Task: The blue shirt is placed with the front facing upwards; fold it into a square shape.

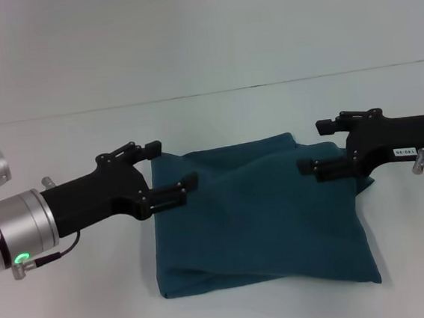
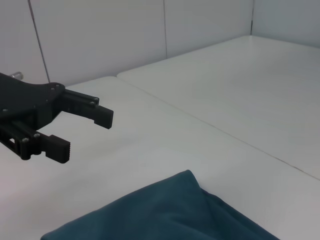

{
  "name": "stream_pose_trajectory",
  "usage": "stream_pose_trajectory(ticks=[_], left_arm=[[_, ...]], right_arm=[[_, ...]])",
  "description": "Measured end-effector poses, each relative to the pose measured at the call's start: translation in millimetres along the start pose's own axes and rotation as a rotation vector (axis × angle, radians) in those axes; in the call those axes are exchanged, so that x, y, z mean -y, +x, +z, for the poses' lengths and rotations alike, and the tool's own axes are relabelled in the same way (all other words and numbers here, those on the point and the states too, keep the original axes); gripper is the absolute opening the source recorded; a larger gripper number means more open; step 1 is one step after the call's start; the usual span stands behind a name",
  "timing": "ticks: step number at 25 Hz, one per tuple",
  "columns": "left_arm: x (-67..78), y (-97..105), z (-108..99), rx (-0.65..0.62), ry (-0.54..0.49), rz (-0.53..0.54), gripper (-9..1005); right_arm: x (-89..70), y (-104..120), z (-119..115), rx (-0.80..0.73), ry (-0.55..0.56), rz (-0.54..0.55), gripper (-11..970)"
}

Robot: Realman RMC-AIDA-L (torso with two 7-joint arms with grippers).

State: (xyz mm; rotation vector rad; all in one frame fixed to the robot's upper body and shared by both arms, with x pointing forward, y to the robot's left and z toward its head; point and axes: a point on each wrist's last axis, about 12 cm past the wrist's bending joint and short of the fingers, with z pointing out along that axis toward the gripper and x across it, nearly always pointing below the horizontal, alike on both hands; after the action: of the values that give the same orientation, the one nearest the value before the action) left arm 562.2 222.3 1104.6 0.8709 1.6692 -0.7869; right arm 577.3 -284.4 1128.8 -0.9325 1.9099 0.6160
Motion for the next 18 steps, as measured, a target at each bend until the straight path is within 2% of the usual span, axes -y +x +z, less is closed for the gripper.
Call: stream_pose_trajectory(ticks=[11,18], left_arm=[[1.9,2.2,7.0,-0.090,0.036,0.001,876],[2.9,1.6,9.8,-0.103,0.047,0.006,876]], right_arm=[[-1.1,0.8,1.5,-0.032,-0.014,-0.021,925],[-2.7,1.1,1.1,-0.040,-0.023,-0.027,925]])
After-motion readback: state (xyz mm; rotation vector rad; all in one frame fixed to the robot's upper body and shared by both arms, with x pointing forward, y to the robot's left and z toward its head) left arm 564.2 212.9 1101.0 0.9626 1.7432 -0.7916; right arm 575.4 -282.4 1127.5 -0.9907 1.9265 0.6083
